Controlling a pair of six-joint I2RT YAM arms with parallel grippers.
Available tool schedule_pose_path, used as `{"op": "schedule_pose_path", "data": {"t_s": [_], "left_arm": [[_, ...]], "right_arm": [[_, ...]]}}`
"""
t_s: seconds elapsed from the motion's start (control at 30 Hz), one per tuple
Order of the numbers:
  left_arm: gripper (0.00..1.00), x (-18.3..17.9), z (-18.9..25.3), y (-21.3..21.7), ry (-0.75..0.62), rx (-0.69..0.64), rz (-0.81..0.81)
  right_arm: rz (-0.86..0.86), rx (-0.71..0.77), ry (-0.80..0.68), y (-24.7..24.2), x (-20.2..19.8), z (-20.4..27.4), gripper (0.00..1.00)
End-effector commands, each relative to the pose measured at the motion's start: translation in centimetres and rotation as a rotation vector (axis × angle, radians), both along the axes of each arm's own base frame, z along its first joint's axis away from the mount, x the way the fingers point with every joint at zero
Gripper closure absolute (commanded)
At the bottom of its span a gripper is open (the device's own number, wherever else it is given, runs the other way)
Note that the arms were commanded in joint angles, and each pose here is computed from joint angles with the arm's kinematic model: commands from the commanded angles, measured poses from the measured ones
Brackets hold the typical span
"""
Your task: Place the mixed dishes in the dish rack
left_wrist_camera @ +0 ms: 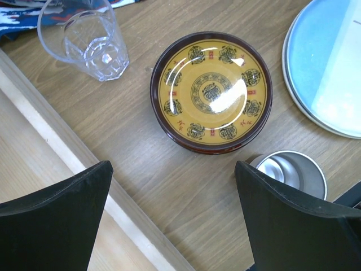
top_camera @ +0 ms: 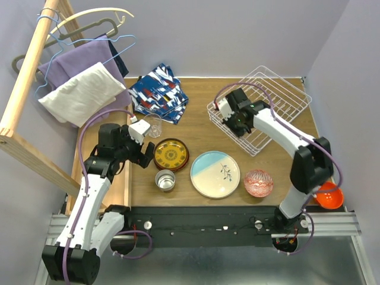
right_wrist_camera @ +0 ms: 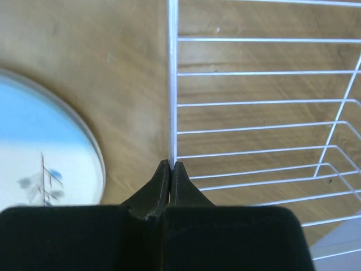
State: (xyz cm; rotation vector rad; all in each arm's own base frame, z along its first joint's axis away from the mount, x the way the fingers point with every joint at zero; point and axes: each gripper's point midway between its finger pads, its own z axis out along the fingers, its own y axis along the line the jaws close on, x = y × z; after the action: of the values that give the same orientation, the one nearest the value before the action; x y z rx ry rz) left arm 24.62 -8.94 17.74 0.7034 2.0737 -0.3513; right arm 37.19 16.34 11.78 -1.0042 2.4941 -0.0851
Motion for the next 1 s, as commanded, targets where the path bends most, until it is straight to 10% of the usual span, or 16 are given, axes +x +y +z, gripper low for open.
{"op": "schedule_pose_path", "data": {"t_s": [0.0, 0.43, 0.97], "left_arm": [[0.01, 0.2, 0.4, -1.3, -0.022, -0.052, -0.053], [0.01, -0.2, -0.3, -1.5, -0.021, -0.038, -0.083], [0.01, 0.6, 0.1, -1.2, -0.005, -0.013, -0.074]], "right_arm": [[0.362, -0.119, 0.056, -3.3, -6.3, -0.4, 0.99], [0.89, -0.271, -0.068, -5.3, -6.5, -0.2, 0.99], [0.919, -0.31, -0.017, -9.7, -3.9, -0.9, 0.99]]}}
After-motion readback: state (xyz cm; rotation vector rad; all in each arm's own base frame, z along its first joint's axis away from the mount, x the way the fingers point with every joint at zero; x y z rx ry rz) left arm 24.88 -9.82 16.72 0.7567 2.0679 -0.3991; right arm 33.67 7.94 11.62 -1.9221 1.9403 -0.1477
